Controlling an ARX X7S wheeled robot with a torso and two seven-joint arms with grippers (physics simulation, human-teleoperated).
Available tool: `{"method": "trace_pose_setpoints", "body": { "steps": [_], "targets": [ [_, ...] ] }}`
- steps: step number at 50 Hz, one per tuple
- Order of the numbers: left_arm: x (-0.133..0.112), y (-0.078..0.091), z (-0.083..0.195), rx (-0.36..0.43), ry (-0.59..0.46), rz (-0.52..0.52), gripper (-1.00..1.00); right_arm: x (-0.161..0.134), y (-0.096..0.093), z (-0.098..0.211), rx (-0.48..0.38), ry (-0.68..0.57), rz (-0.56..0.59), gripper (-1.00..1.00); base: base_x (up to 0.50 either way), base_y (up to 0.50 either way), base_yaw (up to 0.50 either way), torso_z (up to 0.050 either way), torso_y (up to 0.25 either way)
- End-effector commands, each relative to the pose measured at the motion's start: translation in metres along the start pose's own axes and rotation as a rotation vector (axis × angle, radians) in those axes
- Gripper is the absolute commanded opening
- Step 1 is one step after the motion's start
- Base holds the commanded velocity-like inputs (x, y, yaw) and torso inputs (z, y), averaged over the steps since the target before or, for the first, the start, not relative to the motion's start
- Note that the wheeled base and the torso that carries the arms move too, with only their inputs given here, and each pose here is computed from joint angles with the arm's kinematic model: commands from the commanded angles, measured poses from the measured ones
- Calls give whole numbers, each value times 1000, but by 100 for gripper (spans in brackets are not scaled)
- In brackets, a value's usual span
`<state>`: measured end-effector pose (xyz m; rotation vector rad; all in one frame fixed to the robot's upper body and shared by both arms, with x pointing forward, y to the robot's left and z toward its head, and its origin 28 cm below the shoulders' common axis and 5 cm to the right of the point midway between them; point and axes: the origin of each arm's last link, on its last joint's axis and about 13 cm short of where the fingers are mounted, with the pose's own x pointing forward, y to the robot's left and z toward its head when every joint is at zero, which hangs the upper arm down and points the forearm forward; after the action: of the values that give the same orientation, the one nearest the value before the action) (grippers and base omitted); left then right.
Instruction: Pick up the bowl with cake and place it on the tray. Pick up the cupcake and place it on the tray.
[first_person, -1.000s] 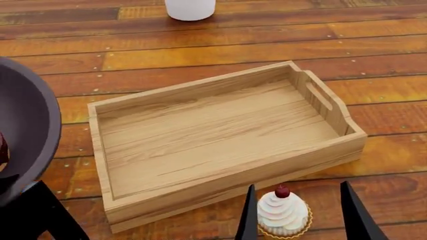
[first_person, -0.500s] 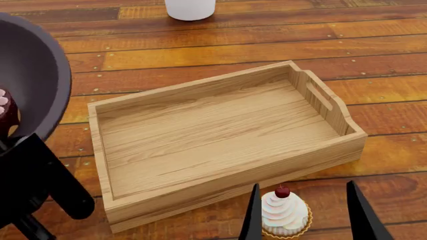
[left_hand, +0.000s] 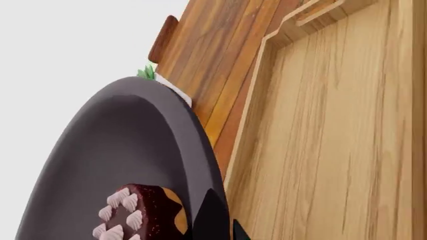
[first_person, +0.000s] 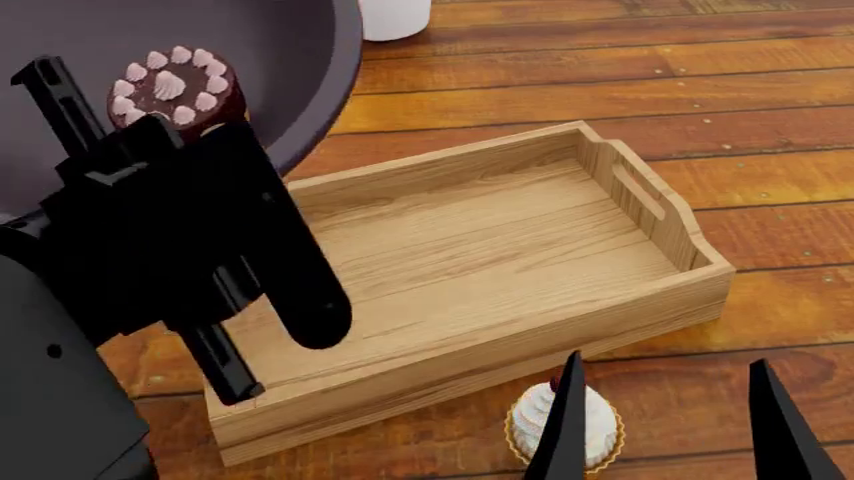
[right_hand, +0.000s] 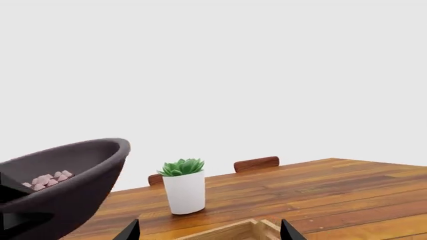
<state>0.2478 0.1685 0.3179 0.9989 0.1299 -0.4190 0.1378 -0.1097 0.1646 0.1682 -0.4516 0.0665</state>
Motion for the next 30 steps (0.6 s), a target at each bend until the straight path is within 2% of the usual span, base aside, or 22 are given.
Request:
{"method": "trace_pose_setpoints", "body": {
  "steps": [1,2,4,6,8,12,27,30],
  "targets": [
    [6,-25,22,-38,-84,-120,-100,2,-4,-4,9,11,-29,100,0,0,0,0,0],
    [7,-35,18,-37,-88,-149,-100,2,-5,-4,9,11,-31,100,0,0,0,0,0],
    [6,-41,16,-44,-100,-163,-100,2,-5,-4,9,12,-31,100,0,0,0,0,0],
    [6,-42,15,-48,-109,-176,-100,2,-5,-4,11,11,-34,100,0,0,0,0,8],
    [5,-44,10,-84,-137,-221,-100,1,-5,-3,12,9,-35,100,0,0,0,0,0],
    [8,-42,10,-92,-125,-233,-100,1,-6,-4,14,8,-41,100,0,0,0,0,0],
    [9,-48,14,-47,-142,-297,-100,2,-5,-6,10,15,-40,100,0,0,0,0,1],
    [12,-50,15,-28,-110,-281,-100,3,-6,-6,12,15,-42,100,0,0,0,0,0]
  ]
}}
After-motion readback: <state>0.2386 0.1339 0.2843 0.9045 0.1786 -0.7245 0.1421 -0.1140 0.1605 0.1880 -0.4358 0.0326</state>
